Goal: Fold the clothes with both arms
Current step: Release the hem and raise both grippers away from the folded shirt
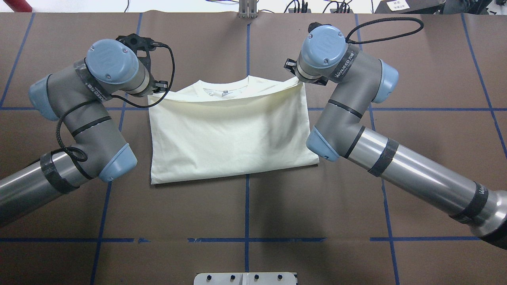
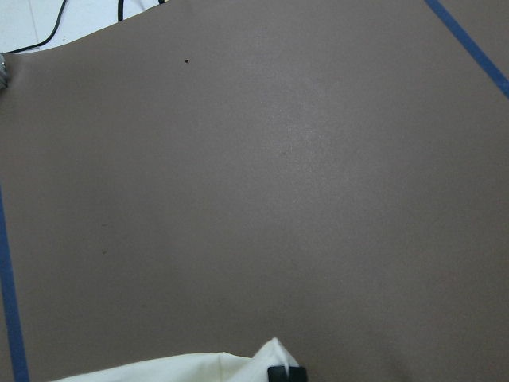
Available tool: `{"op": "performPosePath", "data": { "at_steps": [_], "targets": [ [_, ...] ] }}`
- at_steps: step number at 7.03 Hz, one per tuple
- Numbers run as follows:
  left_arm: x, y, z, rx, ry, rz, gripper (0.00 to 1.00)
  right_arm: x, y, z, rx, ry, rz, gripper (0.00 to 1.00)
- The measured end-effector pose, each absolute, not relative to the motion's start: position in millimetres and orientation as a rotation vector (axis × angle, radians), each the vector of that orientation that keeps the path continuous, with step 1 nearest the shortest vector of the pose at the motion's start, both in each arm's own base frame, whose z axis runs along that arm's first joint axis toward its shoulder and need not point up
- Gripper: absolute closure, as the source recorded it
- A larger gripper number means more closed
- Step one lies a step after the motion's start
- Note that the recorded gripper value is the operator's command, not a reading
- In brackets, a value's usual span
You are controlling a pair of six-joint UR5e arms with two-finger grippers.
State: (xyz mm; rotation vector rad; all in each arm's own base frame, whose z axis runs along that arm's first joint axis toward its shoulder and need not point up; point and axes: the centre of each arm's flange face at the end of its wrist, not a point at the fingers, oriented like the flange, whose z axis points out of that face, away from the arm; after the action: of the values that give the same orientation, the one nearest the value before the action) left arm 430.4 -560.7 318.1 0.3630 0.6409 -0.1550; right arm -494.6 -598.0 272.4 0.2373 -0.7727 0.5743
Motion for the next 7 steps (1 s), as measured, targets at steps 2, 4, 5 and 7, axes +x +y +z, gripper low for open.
{"op": "performPosePath", "data": {
  "at_steps": [2, 4, 5, 7],
  "targets": [
    [432, -563, 323, 0.369, 0.644, -0.146, 0.0, -501, -595, 271, 0.254, -0.769, 0.554, 0.0],
    [427, -557, 310, 0.432, 0.686, -0.065, 0.0, -496, -597, 259, 0.294, -0.773, 0.484, 0.0],
    [418, -546, 300, 0.458, 0.717, -0.024, 0.0, -486, -600, 255, 0.303, -0.781, 0.414, 0.0],
    [385, -495, 306, 0.445, 0.787, 0.01, 0.14, -470, -600, 251, 0.307, -0.804, 0.333, 0.0]
  ]
}}
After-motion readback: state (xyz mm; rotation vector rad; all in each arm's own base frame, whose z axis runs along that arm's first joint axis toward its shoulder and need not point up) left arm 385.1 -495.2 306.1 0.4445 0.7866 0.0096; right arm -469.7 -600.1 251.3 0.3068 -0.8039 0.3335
